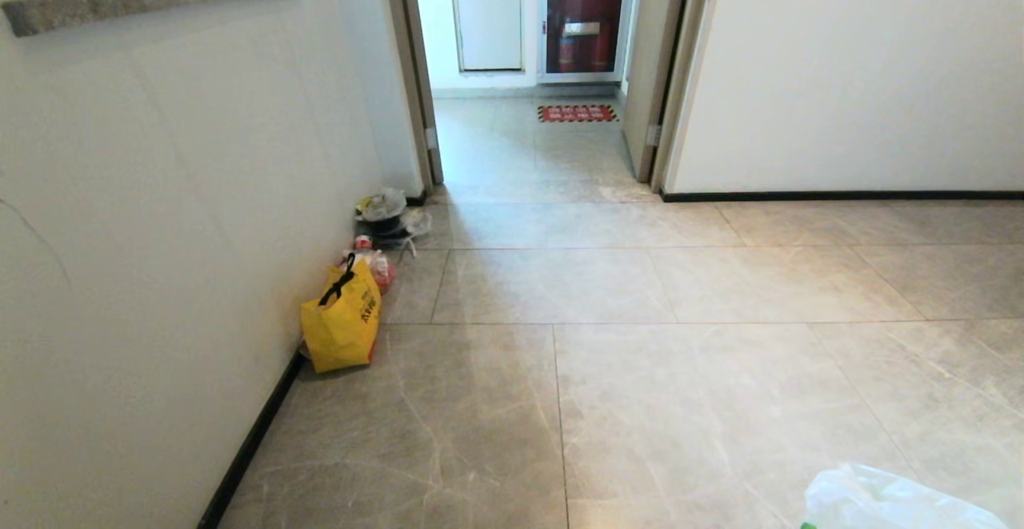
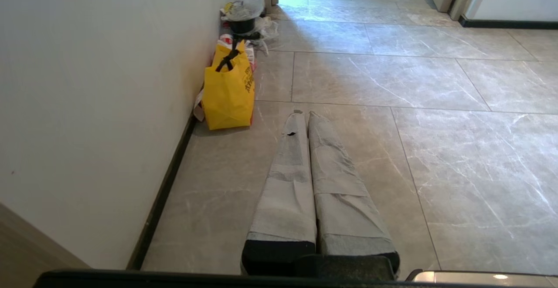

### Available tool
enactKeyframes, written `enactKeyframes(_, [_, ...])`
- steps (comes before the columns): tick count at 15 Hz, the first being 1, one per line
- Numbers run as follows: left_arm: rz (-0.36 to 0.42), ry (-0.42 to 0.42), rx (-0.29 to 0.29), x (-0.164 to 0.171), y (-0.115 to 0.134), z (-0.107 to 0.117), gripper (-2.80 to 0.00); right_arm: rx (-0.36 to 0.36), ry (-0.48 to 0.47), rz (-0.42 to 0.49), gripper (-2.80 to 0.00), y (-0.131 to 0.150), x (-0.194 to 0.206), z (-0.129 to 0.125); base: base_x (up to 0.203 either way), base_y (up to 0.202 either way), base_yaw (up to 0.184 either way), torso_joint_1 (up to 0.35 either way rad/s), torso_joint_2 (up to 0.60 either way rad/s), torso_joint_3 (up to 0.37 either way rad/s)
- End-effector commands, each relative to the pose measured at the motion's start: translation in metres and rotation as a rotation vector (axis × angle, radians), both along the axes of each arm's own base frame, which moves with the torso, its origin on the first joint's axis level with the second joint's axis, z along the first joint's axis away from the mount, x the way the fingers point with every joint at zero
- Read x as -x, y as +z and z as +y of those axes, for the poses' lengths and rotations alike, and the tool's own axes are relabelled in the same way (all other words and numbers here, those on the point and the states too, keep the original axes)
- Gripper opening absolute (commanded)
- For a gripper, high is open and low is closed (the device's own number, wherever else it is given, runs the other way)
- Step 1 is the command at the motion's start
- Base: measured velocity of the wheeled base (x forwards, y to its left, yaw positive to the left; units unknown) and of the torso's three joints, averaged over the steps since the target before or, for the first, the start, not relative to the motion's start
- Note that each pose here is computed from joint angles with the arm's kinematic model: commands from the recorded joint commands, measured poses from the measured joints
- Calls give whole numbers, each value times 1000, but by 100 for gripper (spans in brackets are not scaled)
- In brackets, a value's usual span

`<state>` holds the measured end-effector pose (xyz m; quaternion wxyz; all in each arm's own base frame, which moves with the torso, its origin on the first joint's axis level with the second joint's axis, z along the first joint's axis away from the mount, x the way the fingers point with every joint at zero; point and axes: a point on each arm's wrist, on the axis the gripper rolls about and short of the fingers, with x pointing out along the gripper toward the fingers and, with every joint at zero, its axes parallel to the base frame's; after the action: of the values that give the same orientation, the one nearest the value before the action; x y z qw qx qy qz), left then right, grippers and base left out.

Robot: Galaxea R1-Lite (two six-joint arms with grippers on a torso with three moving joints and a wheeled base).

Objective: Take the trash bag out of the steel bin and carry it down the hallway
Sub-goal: Put the trash bag at the door

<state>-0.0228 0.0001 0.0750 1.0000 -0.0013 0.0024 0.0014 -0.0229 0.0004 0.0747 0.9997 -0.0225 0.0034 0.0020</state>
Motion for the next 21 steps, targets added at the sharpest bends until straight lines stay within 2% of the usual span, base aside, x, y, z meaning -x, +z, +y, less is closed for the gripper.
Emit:
enactKeyframes(1, [0,0,-3,0,0,0,-280,1,-1,-1,-280,0,0,0,0,0,0,0,0,0])
enactKeyframes(10, [0,0,0,0,0,0,-280,1,1,0,-280,0,0,0,0,0,0,0,0,0])
enactKeyframes(16, [0,0,-1,0,0,0,-280,1,0,0,-280,0,0,0,2,137,-1,3,2,2])
enactKeyframes(21, [0,0,-1,0,0,0,-280,1,1,-1,-280,0,0,0,0,0,0,0,0,0])
